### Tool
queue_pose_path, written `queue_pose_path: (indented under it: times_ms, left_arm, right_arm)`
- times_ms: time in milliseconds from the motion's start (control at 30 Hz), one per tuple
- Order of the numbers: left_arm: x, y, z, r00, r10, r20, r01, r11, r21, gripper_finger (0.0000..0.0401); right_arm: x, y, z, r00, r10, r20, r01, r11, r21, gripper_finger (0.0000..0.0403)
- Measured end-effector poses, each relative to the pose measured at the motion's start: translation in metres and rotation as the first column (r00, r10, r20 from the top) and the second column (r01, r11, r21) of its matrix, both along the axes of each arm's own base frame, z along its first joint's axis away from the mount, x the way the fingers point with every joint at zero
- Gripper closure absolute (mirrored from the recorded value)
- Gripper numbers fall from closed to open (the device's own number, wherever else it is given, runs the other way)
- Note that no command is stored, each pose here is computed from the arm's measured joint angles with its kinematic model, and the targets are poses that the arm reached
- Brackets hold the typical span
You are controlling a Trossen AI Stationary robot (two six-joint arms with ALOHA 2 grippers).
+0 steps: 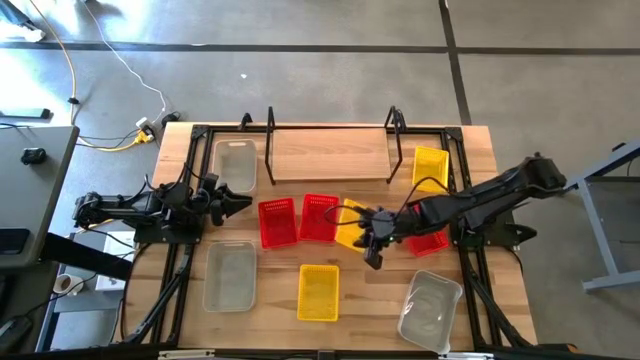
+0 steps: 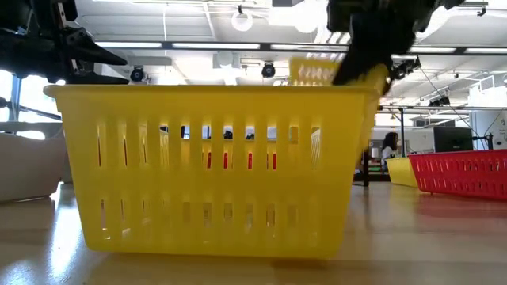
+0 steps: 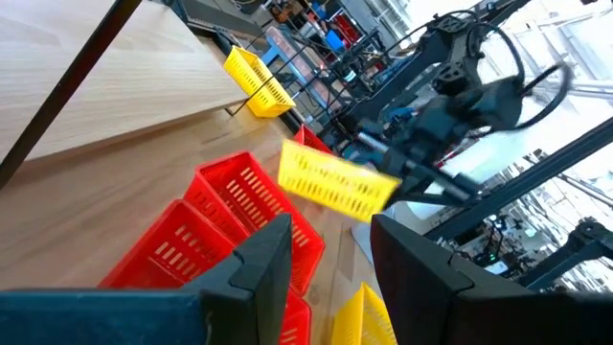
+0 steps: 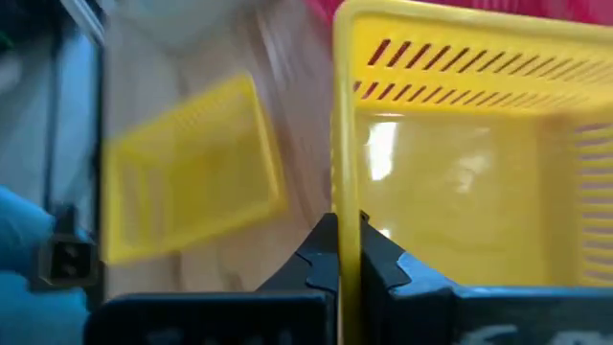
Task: Stack baskets on shelf by color
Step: Put the middle yellow bin on the shelf
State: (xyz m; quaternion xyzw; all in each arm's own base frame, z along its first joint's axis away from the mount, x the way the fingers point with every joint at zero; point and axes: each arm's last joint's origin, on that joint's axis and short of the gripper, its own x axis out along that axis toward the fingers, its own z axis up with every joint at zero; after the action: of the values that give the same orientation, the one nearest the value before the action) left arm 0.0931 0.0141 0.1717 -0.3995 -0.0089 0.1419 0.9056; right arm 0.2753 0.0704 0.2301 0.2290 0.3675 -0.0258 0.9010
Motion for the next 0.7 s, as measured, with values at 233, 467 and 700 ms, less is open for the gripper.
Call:
queue_pose_path:
  times_ms: [233, 467, 700]
  left_arm:
    - [0.000, 0.000, 0.000, 1.000, 0.000, -0.001, 0.000, 1.000, 0.000, 0.0268]
    - [0.000, 0.000, 0.000, 1.000, -0.013, -0.001, 0.013, 1.000, -0.002, 0.0268]
    - [0.000, 0.000, 0.000, 1.000, -0.013, -0.001, 0.013, 1.000, -0.002, 0.0268]
  right_arm:
    - [-0.008, -0.010, 0.027, 0.987, -0.019, 0.158, 0.039, 0.991, -0.130, 0.0403]
    - [-0.018, -0.034, 0.047, 0.972, 0.065, 0.224, 0.026, 0.923, -0.383, 0.0403]
    - [-0.020, -0.066, 0.053, 0.977, 0.153, 0.152, -0.017, 0.758, -0.652, 0.0403]
